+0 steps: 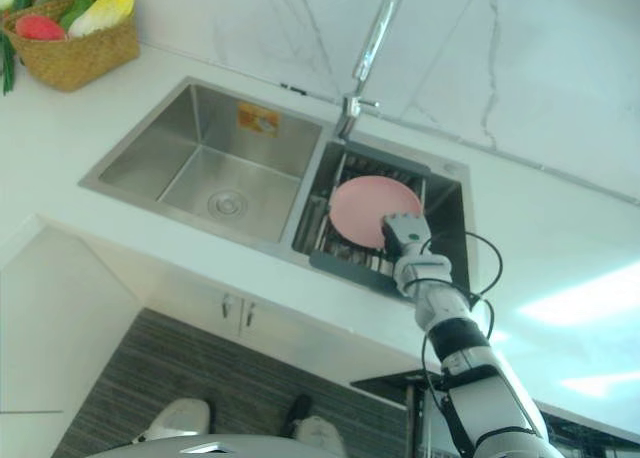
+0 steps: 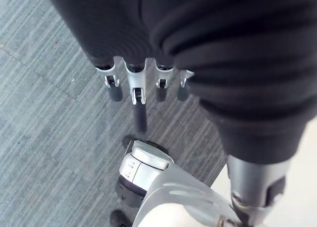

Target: Walk over to the sink, pick up the cup, carry it to the dishwasher, place the cup inside the dishwasher, then close the dishwasher door

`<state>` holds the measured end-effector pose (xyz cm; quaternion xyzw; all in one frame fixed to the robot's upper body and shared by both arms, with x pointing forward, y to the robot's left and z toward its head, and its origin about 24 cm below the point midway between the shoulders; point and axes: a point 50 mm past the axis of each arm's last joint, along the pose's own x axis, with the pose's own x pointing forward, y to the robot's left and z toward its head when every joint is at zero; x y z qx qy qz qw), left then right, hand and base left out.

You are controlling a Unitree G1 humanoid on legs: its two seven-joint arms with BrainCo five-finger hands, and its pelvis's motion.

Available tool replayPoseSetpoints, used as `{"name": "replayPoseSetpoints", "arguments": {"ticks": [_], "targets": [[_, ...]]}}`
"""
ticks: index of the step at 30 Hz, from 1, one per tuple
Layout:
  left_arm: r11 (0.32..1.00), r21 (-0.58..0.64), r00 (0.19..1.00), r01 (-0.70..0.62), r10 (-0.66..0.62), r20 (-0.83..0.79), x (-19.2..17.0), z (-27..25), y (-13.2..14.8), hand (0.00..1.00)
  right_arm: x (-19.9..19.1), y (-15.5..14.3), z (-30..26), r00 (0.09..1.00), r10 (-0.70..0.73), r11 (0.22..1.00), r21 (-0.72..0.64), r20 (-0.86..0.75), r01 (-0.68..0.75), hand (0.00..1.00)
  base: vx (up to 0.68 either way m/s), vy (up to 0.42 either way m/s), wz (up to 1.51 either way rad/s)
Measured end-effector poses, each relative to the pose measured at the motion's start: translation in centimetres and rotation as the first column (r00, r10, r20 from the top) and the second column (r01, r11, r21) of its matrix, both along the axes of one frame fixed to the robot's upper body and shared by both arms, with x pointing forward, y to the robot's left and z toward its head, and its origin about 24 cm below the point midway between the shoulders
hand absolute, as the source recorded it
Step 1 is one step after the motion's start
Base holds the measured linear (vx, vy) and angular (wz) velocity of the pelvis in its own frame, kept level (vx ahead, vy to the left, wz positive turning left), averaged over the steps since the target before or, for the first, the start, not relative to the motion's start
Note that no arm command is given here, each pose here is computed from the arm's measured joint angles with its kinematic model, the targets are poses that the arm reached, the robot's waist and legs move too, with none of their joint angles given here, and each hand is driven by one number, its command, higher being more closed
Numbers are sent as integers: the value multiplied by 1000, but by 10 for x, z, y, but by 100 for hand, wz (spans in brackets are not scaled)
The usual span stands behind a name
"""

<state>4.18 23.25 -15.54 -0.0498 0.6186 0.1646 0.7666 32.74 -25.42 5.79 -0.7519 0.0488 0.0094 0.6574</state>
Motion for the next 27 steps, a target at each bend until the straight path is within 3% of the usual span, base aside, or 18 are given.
{"name": "replayPoseSetpoints", "arguments": {"ticks": [13, 27], "targets": [[999, -36, 1000, -29, 29, 7, -1, 0, 0, 0, 4, 7, 1, 1000, 14, 999, 46, 2, -15, 100, -3, -3, 1], [999, -43, 1000, -26, 26, 4, -6, 1, 3, 0, 6, 31, 34, 952, 154, 977, 103, 266, -187, 100, -8, -4, -3]]}}
